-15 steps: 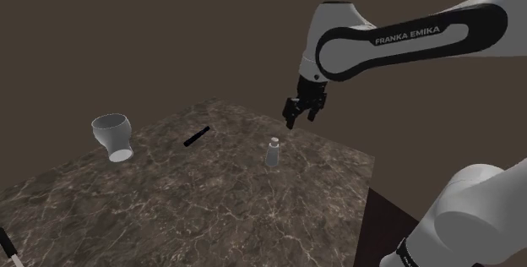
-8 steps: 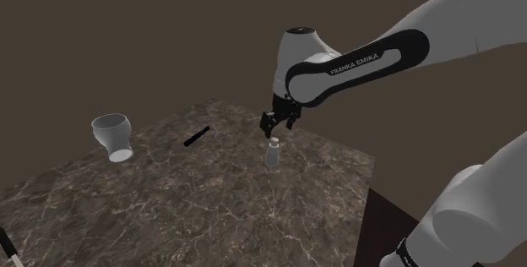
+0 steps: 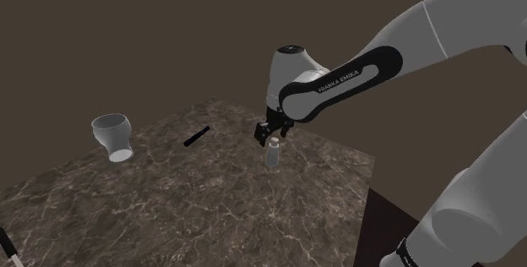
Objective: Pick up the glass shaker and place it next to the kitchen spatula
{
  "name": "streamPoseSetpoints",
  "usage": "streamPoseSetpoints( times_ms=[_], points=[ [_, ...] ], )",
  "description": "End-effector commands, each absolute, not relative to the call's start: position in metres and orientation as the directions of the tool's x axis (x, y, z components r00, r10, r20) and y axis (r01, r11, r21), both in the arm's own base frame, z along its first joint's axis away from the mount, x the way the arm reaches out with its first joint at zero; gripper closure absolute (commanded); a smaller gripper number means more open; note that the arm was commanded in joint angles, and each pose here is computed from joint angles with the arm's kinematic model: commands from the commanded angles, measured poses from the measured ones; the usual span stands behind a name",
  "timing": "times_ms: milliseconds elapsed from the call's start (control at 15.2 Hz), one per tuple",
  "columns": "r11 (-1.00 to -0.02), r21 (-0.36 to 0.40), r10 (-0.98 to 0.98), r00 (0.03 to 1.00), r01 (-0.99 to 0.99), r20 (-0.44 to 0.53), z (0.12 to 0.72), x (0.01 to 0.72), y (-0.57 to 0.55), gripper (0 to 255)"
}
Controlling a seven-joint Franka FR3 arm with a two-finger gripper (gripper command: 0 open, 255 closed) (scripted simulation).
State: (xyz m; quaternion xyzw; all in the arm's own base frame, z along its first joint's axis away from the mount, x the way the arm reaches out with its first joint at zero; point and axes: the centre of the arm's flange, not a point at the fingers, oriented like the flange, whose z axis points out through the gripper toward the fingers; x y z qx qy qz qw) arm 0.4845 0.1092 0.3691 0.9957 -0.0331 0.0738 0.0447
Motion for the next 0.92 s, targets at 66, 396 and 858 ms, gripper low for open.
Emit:
streamPoseSetpoints(
  times_ms=[66,396,858],
  points=[
    [-0.994,0.084,-0.059,0.987,-0.072,0.15,0.3606,0.4853,0.1082,0],
    [-0.994,0.084,-0.059,0.987,-0.072,0.15,0.3606,0.4853,0.1082,0],
    [-0.994,0.084,-0.059,0.987,-0.072,0.15,0.3605,0.4854,0.1082,255]
  ],
)
